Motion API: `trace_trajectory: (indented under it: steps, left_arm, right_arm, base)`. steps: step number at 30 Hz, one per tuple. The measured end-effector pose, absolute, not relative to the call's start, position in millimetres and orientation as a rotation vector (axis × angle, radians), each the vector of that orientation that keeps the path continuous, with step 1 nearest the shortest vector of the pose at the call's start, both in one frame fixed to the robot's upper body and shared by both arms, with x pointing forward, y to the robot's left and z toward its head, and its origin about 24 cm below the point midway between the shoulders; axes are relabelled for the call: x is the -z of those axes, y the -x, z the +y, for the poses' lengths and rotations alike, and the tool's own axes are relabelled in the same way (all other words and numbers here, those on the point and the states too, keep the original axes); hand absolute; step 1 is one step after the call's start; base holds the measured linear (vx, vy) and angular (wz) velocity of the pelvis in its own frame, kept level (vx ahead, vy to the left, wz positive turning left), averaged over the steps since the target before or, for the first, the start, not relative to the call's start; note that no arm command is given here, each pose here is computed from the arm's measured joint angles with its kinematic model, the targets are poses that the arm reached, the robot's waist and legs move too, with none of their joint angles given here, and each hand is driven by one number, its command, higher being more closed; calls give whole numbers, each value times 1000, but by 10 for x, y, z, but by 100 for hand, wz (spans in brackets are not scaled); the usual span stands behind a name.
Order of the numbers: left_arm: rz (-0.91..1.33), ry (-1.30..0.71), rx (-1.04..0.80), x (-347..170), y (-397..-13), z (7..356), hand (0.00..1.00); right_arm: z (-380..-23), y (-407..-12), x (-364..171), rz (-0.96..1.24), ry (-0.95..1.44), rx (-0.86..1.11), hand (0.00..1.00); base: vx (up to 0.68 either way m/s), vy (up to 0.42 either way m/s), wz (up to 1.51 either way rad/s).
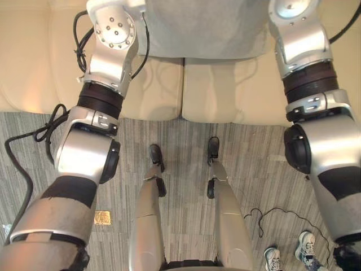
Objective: Pick up cushions and gather them together orderly.
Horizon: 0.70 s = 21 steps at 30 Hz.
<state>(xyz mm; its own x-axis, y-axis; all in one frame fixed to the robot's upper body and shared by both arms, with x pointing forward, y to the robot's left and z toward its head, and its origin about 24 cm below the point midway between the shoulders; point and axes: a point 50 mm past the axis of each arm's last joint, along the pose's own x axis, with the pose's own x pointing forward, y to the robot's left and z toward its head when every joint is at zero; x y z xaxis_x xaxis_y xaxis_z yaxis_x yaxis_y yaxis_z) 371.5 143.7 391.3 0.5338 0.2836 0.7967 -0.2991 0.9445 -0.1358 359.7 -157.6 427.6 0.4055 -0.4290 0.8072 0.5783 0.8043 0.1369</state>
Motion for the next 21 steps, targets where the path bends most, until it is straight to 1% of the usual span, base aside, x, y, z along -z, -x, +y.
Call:
trace_trajectory:
  steps: [6,8,10,11,12,13,15,16,17,18,19,20,21]
  left_arm:
    - [-935,33,-335,-3878,-3704,1494,0]
    - [-942,78,-350,-3857,-3670,1596,0]
    - [-966,165,-387,-3860,-3581,1870,0]
    - [-969,181,-387,-3857,-3564,1918,0]
    - [-971,228,-377,-3817,-3531,2043,0]
    - [-959,282,-359,-3714,-3521,2173,0]
    - [-938,320,-347,-3593,-3518,2275,0]
    - [-921,353,-347,-3419,-3492,2398,0]
    - [-911,357,-352,-3313,-3471,2445,0]
    - [-905,354,-348,-3254,-3460,2460,0]
    - [-877,329,-341,-3019,-3401,2489,0]
    - [-865,324,-338,-2941,-3390,2490,0]
    - [-810,308,-338,-2671,-3366,2463,0]
  right_arm:
    - [-1766,-3621,-3990,-911,16,628,0]
    - [-1900,-3605,-3886,-892,-69,639,0]
    - [-2186,-3562,-3708,-862,-181,672,0]
    - [-2241,-3554,-3675,-857,-190,680,0]
    - [-2398,-3528,-3576,-842,-215,694,0]
    - [-2559,-3486,-3439,-825,-238,703,0]
    - [-2661,-3436,-3317,-822,-237,702,0]
    - [-2718,-3366,-3196,-837,-230,682,0]
    - [-2729,-3336,-3118,-836,-223,665,0]
    - [-2729,-3317,-3070,-837,-210,655,0]
    - [-2727,-3245,-2844,-821,-169,622,0]
    - [-2728,-3226,-2756,-806,-158,615,0]
    - [-2737,-3165,-2451,-744,-141,600,0]
  base:
    - [1,-36,8]
    - [3,-51,1]
    - [7,-42,-3]
    - [10,-39,-6]
    - [15,-43,-5]
    - [13,-36,-5]
    - [9,-36,-1]
    - [-6,-44,-2]
    - [-20,-36,-3]
    - [-21,-32,0]
    - [-13,-31,1]
    - [7,-31,2]
    - [40,-20,4]
